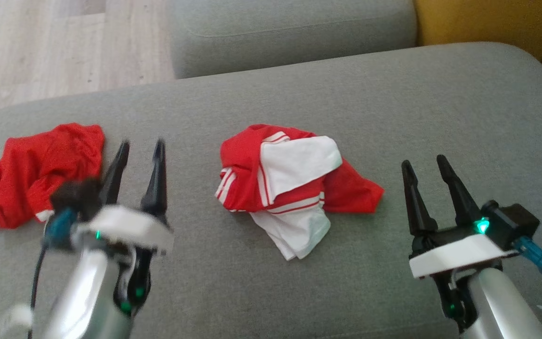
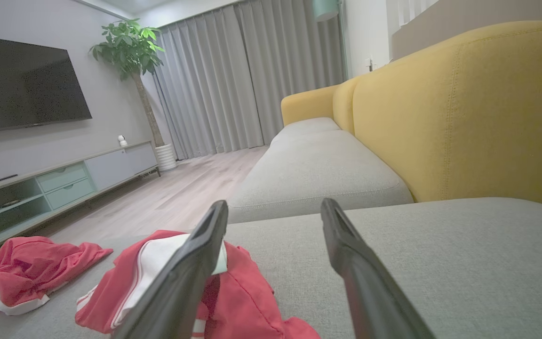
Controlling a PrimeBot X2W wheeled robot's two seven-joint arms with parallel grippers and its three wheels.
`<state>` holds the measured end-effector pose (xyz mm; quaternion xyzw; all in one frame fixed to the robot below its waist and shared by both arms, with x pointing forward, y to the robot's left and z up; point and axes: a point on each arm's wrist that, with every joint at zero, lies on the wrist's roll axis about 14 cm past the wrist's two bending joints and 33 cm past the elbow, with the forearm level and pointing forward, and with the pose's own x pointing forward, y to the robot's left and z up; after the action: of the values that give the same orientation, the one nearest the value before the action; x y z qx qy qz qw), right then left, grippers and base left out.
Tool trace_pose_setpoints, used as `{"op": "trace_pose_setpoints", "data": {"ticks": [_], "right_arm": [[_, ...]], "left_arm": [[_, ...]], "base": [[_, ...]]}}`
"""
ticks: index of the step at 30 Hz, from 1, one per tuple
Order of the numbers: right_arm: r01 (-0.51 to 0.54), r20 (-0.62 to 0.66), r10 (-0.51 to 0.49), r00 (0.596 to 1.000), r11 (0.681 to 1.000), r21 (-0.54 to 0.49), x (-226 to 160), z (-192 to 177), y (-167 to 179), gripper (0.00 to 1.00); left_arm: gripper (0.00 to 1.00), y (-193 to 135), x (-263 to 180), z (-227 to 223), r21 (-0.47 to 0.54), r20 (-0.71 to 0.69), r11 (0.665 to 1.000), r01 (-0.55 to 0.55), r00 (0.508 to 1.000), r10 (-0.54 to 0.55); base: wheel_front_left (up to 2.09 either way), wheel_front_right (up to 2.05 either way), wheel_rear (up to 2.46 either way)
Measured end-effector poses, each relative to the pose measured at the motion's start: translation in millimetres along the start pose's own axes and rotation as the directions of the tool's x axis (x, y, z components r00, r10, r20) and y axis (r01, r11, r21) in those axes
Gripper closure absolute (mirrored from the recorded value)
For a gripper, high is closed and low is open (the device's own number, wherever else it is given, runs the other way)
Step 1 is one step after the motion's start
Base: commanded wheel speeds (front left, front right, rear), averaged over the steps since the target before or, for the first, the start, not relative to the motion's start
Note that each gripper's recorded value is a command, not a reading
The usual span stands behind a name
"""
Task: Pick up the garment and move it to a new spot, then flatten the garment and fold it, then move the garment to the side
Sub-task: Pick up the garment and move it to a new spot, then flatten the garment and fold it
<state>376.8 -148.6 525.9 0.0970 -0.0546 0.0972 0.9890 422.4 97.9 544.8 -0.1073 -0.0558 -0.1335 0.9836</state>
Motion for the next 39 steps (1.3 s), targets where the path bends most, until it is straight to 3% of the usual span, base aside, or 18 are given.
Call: {"op": "trace_pose_setpoints", "data": {"ticks": [9, 26, 30, 34, 39], "right_arm": [[0.000, -0.010, 0.000, 1.000, 1.000, 0.008, -6, -5, 2, 0.00], [0.017, 0.001, -0.017, 1.000, 1.000, -0.003, -9, -1, -5, 0.00], [0.020, 0.001, -0.020, 1.000, 1.000, -0.004, -9, -1, -6, 0.00], [0.023, 0.003, -0.023, 1.000, 1.000, -0.005, -10, 0, -7, 0.00], [0.033, 0.004, -0.033, 0.999, 0.999, -0.008, -11, 1, -10, 0.00]], "left_arm": [[0.00, 27, -49, -4, 0.021, 0.018, 0.986, -0.167, 0.986, 0.166], [0.00, 15, -57, -22, 0.027, -0.026, 0.990, -0.135, 0.990, 0.136], [0.00, 7, -55, -27, 0.025, -0.039, 0.995, -0.093, 0.995, 0.094], [0.00, -24, -46, -34, -0.013, -0.071, 0.999, 0.032, 0.997, -0.033], [0.00, -78, -26, -53, -0.074, -0.273, 0.971, 0.226, 0.932, -0.238]], "base": [[0.00, 0.00, 0.00], [0.00, 0.00, 0.00], [0.00, 0.00, 0.00], [0.00, 0.00, 0.00], [0.00, 0.00, 0.00]]}}
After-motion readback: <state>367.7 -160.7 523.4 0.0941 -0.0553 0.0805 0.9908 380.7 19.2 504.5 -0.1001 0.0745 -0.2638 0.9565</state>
